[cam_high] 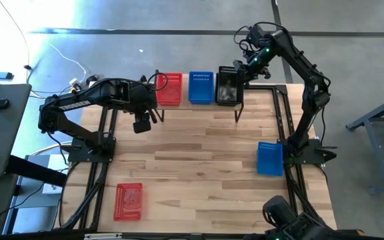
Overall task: Stack baskets on shelf by color
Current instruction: Stack the black basket on top of the black basket on the shelf, then stack the red basket on top of the red basket on the shelf
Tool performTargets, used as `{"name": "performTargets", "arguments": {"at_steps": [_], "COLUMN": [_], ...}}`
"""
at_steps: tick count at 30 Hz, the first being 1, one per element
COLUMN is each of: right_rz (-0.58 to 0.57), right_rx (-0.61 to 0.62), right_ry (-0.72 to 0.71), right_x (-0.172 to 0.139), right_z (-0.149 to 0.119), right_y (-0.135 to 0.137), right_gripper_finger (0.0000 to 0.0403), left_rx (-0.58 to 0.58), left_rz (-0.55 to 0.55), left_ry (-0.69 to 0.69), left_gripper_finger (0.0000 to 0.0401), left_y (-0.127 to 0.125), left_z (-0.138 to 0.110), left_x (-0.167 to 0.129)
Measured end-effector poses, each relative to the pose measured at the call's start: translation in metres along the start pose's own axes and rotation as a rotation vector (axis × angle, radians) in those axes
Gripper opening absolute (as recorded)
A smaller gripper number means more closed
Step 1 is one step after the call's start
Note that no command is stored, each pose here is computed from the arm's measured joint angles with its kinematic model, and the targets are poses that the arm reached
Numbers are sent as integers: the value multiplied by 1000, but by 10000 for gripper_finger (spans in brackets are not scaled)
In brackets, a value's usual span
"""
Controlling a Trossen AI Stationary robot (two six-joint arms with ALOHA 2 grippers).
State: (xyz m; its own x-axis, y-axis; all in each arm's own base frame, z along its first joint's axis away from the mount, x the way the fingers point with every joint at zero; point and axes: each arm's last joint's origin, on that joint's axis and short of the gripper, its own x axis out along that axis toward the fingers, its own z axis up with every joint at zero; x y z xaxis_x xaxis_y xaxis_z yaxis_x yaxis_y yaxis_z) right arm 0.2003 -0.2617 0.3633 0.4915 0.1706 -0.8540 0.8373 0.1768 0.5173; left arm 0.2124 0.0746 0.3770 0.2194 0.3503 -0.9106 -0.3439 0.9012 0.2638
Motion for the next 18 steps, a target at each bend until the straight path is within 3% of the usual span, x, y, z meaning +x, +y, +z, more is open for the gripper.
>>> {"name": "performTargets", "arguments": {"at_steps": [10, 18], "right_rz": [-62, -53], "right_rx": [-22, -81], "right_ry": [-54, -80], "right_x": [0, 0], "right_z": [3, 6], "right_y": [-1, 0], "right_gripper_finger": [76, 87], "left_rx": [7, 4], "left_rz": [0, 0], "left_ry": [-1, -15], "left_gripper_finger": [170, 170], "left_y": [0, 0], "left_z": [0, 1], "left_x": [0, 0]}}
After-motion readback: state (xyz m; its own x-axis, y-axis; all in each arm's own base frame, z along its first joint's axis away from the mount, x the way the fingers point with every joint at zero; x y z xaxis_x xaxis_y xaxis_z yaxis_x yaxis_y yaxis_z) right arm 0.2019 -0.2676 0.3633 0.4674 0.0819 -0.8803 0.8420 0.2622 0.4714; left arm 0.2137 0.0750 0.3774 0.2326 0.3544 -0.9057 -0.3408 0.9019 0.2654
